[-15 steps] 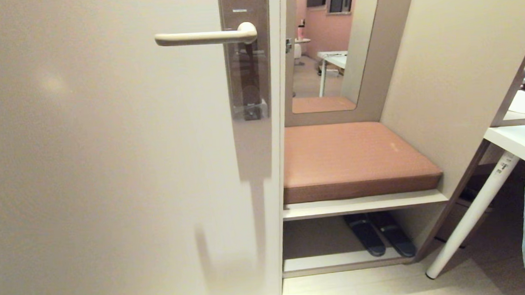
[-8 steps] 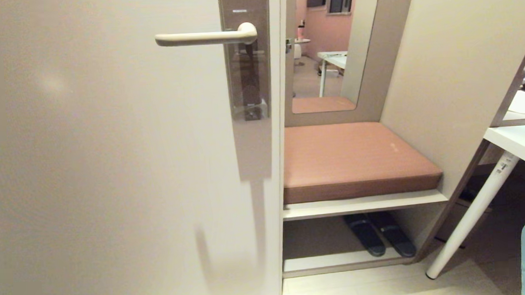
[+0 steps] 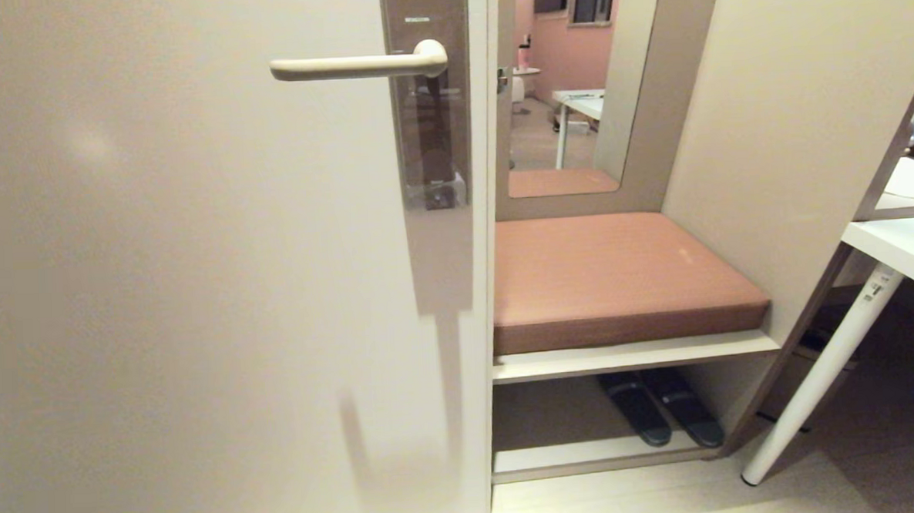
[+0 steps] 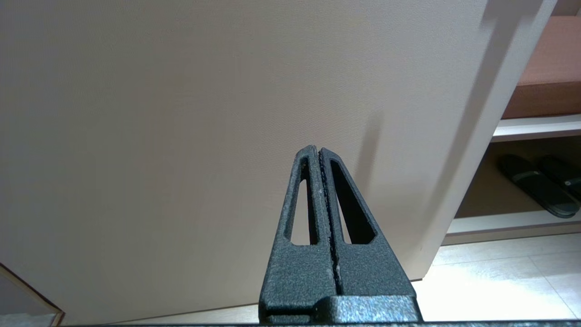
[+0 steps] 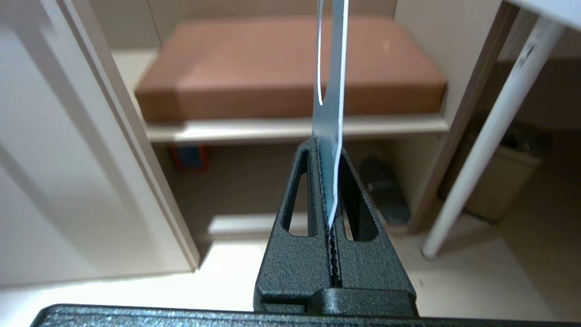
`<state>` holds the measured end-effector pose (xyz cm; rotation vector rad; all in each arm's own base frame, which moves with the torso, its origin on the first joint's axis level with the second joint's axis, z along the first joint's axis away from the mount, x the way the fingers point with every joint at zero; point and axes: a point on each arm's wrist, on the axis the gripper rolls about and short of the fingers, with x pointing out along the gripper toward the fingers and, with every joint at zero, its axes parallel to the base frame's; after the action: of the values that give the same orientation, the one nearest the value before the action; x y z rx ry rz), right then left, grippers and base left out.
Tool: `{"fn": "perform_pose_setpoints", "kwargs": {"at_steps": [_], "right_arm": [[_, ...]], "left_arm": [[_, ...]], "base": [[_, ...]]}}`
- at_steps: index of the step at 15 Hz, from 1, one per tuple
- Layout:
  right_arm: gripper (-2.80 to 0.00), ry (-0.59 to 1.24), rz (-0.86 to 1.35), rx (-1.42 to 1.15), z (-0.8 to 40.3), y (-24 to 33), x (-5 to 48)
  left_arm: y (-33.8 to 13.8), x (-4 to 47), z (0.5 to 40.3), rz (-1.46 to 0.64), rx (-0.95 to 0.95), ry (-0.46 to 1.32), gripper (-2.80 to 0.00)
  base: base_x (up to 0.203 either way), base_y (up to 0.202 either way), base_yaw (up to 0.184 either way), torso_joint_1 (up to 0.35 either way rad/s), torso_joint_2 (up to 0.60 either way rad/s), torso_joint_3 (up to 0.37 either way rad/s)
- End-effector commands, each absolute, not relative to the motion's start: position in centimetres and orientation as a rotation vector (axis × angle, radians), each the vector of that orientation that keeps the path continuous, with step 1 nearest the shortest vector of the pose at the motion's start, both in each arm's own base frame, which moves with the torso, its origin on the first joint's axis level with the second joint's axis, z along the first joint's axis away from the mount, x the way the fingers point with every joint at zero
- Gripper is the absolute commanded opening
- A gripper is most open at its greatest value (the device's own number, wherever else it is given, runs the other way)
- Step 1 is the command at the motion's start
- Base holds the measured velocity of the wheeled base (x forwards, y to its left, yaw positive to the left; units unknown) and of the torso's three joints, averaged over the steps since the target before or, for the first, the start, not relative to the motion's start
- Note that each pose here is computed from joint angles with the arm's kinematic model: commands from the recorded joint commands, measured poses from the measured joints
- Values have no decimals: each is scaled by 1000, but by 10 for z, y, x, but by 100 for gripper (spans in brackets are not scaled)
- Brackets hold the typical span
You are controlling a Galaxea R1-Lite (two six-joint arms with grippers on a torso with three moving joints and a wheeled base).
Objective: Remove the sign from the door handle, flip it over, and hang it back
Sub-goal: Hand it to the other hand
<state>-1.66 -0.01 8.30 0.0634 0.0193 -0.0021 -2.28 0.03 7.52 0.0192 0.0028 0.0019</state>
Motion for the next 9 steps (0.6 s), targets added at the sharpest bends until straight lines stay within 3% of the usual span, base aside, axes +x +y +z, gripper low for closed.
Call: {"fn": "perform_pose_setpoints", "kwargs": {"at_steps": [1, 9], "right_arm": [[-280, -42, 0, 66, 82, 0, -22], [-280, -53, -17, 68, 81, 0, -23]], "left_arm": [[0, -23, 75, 3, 19, 4, -280], [0, -23, 75, 3, 19, 3, -280]], "base": [[0, 0, 0, 0, 0, 0], [0, 0, 0, 0, 0, 0]]}}
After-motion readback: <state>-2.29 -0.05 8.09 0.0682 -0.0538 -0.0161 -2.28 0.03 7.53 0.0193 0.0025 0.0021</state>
